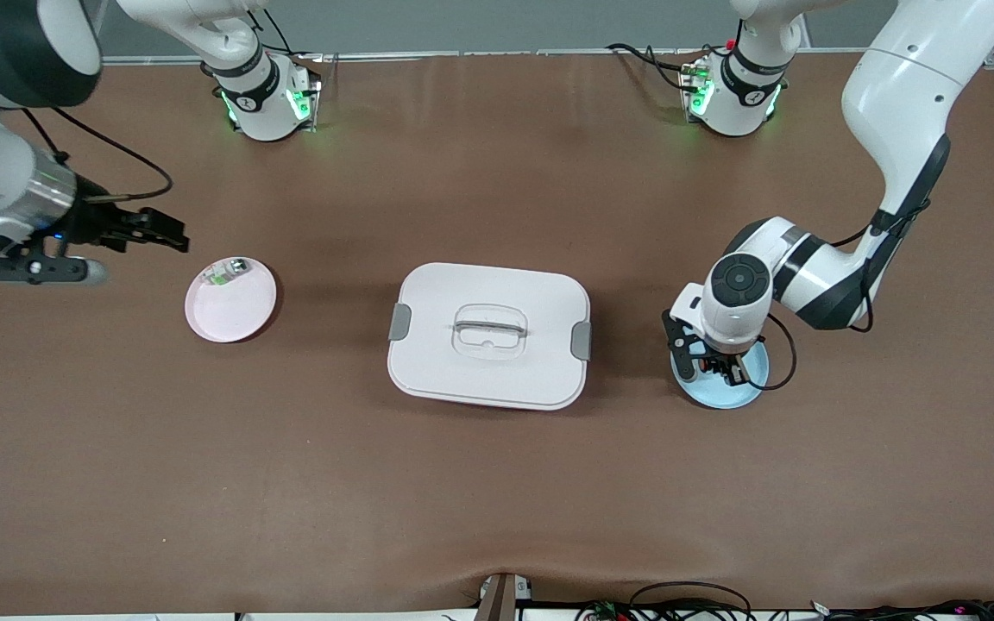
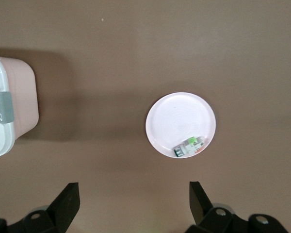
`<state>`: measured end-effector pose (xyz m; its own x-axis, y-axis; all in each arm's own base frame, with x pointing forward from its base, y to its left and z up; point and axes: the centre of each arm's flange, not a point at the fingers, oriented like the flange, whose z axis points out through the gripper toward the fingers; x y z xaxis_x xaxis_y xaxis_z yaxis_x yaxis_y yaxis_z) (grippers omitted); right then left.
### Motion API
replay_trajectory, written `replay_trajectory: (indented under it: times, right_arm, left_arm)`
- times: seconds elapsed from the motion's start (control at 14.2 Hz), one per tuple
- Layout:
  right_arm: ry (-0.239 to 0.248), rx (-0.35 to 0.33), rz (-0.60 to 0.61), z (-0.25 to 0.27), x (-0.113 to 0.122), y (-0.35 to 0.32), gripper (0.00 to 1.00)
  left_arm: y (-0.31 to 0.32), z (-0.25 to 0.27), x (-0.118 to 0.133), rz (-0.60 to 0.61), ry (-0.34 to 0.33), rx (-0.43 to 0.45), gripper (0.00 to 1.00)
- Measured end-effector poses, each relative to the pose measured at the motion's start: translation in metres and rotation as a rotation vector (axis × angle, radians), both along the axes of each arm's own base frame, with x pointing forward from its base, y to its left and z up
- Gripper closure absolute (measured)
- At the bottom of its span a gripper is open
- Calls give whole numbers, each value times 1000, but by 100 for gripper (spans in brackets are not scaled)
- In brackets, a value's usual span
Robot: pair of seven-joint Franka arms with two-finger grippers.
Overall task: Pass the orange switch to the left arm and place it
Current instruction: 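Lower the switch onto the blue plate with the left gripper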
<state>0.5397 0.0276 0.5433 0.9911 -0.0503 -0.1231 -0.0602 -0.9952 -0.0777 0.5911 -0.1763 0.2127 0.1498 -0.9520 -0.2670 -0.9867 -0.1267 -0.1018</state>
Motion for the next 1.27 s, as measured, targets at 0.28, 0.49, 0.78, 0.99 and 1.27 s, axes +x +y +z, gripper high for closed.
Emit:
replay_trajectory:
  times: [0.28, 0.49, 0.78, 0.99, 1.27]
  right_arm:
    - [-55, 1, 17, 19, -4, -54, 0]
    - [-85, 1, 20, 33, -5, -69, 0]
    - [-94, -4, 39, 67, -8, -62, 0]
    - [-93, -9, 43, 82, -12, -62, 0]
    - [-89, -29, 41, 84, -13, -65, 0]
  left_arm:
    - [0, -15, -3, -5, 18, 2, 58]
    - [4, -22, -3, 41, 13, -4, 58]
    - [4, -22, -1, 30, -22, 17, 43]
    - [6, 2, 20, 65, -76, -10, 12]
    - [17, 87, 55, 328, -91, -176, 0]
